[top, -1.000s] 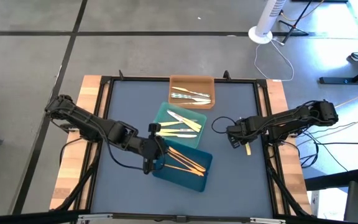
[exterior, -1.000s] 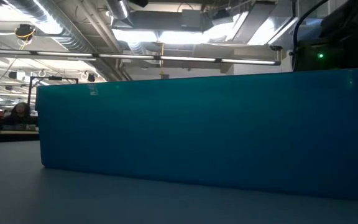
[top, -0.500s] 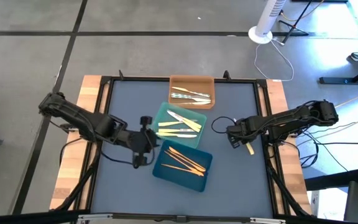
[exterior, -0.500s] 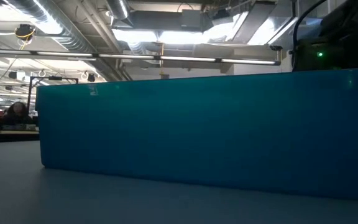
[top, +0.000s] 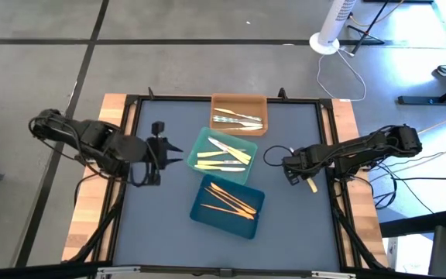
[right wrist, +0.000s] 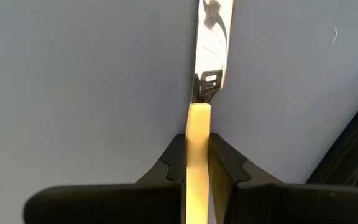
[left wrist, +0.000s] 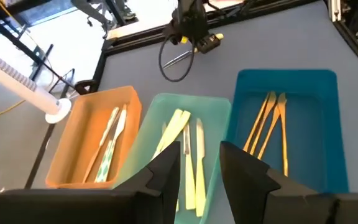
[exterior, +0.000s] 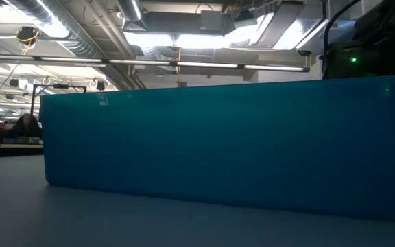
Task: Sort silverware by color (type)
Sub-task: Put the yellow knife into the green bin
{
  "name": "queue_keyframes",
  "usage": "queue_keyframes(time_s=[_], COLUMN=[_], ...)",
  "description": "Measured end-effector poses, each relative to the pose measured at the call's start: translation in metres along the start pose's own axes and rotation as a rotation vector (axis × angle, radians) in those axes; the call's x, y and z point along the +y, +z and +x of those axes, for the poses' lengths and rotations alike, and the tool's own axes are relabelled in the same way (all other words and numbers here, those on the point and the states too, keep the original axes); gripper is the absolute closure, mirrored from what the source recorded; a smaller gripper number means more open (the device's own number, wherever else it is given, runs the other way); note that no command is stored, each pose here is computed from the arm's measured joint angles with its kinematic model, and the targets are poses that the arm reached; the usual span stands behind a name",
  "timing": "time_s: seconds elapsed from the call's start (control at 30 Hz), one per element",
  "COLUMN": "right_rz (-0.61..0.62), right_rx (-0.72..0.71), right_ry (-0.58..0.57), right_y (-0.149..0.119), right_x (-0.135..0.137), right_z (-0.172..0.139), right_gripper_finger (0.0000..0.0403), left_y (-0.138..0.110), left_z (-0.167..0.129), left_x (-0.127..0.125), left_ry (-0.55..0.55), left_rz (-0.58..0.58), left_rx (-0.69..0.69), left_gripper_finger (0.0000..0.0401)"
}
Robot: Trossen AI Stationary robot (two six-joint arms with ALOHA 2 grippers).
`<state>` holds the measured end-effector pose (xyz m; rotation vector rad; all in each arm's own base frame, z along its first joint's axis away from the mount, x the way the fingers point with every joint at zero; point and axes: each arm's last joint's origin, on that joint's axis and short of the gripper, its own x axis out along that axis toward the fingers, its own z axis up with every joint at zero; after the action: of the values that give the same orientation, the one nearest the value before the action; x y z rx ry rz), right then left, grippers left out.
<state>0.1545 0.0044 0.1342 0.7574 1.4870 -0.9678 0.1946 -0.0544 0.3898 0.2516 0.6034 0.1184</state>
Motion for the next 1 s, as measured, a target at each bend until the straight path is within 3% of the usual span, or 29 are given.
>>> queue_keyframes(time_s=[0.23,0.5,0.8,1.0], right_rz=[-0.031,-0.126,-0.192,-0.204], right_rx=[0.0,-0.004,-0.023,-0.012], right_ry=[0.0,0.014,0.102,0.107], right_y=[0.0,0.002,0.01,0.013], right_x=[0.0,0.004,0.019,0.023], right_z=[0.0,-0.007,-0.034,-0.06], right_gripper_finger=[0.0383,0.0386,0.0389,0.0388], left_y=[-0.04,-0.115,-0.191,-0.217], left_z=[-0.002,0.018,0.038,0.048], left_x=[0.01,0.007,-0.006,-0.011], left_ry=[0.035,0.06,0.03,0.031], left_rz=[-0.067,-0.145,-0.225,-0.256], left_rx=[-0.09,-0.193,-0.269,-0.355], left_gripper_finger=[0.0296,0.0296,0.0296,0.0296])
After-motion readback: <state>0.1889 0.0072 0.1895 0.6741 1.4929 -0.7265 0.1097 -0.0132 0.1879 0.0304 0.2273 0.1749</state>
